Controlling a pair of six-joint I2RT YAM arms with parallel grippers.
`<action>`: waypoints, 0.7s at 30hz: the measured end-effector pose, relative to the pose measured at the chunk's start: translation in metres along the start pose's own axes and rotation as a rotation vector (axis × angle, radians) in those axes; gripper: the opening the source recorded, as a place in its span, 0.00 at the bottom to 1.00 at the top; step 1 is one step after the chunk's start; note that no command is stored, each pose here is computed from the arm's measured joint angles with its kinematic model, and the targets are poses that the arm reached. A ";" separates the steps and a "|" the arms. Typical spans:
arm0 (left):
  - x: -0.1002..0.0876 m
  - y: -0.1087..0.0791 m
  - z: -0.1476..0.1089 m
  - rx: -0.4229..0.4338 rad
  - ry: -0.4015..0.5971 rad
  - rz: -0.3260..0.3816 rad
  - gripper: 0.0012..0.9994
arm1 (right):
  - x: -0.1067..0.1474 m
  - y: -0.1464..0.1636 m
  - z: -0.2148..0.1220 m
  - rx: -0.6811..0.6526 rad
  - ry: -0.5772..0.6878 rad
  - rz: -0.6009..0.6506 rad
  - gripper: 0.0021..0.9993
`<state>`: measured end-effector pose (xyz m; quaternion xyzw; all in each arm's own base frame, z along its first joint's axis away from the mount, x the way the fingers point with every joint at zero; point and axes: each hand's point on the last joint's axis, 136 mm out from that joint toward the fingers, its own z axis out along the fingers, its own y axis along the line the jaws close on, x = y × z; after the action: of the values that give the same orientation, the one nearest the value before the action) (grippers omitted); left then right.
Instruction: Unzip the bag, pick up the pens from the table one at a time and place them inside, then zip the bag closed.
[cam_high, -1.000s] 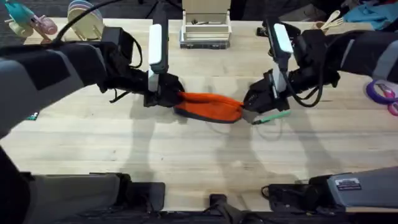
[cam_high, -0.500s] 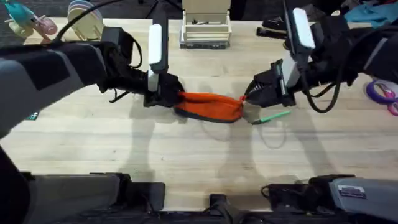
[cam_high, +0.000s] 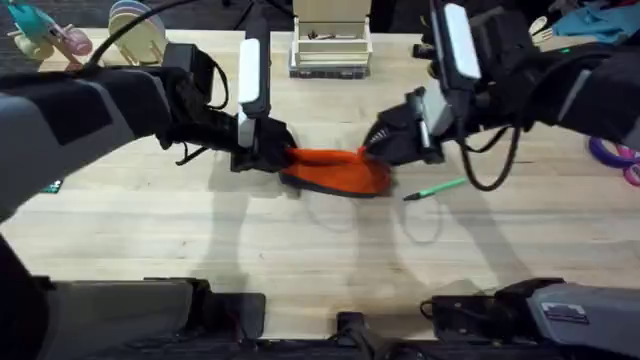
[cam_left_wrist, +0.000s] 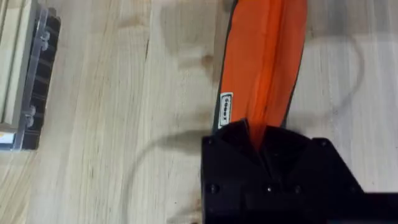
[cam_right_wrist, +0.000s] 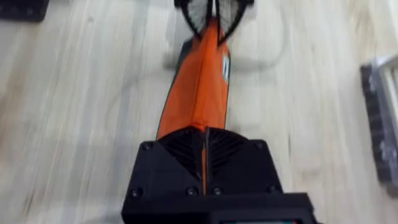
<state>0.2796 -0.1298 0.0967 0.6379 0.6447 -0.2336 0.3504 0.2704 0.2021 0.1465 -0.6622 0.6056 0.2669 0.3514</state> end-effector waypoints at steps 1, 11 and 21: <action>0.000 0.000 0.000 0.000 0.000 0.000 0.04 | -0.006 -0.001 0.004 0.003 -0.010 -0.011 0.03; 0.003 0.002 -0.002 -0.009 0.005 -0.009 0.04 | -0.047 -0.015 0.047 0.023 -0.097 -0.048 0.03; 0.003 0.000 -0.002 -0.003 0.005 -0.014 0.04 | -0.074 -0.026 0.097 0.013 -0.209 0.000 0.03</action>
<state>0.2795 -0.1262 0.0960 0.6333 0.6506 -0.2335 0.3480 0.2937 0.3244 0.1481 -0.6285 0.5675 0.3304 0.4170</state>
